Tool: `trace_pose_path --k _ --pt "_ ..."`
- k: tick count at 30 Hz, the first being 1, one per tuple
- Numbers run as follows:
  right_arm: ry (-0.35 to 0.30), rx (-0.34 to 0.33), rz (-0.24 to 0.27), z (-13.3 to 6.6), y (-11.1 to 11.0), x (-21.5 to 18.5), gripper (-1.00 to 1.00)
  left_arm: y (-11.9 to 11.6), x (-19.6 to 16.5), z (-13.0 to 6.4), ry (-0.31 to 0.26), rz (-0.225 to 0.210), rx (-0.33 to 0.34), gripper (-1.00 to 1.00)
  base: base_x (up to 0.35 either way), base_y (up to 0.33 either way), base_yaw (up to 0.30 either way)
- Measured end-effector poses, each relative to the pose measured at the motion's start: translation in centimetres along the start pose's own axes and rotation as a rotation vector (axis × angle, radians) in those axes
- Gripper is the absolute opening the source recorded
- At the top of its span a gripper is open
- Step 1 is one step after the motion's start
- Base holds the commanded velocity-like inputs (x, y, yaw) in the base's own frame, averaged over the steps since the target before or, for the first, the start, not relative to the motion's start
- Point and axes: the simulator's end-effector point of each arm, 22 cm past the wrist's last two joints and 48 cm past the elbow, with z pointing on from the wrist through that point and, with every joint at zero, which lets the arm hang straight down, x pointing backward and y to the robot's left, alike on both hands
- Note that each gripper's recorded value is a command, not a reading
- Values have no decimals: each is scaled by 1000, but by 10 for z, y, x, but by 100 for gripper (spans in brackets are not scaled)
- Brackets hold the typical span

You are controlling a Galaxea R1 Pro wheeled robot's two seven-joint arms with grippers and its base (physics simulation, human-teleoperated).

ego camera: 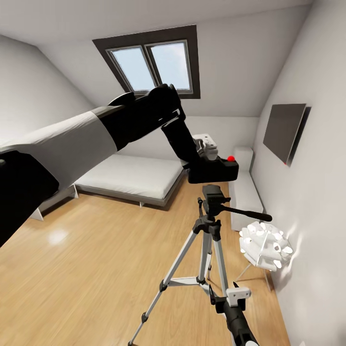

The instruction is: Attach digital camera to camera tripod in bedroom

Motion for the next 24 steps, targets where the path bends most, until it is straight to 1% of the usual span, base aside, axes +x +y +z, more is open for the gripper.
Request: trace_pose_path --k 1,2,6,10,24 --pt "0 1 0 0 0 0 100 0 0 0 0 0 0 -100 0 0 0" --pt "-1 1 0 0 0 0 -100 0 0 0 0 1 0 -100 0 0 0" --pt "-25 4 2 0 -1 -6 -100 -3 -2 0 -1 10 3 -100 0 0 0" --pt "-34 8 6 0 -2 -8 -100 -5 -3 0 -1 19 3 -100 0 0 0" --pt "-36 4 4 0 -1 -8 -100 -5 -3 0 -1 19 2 -100 0 0 0"
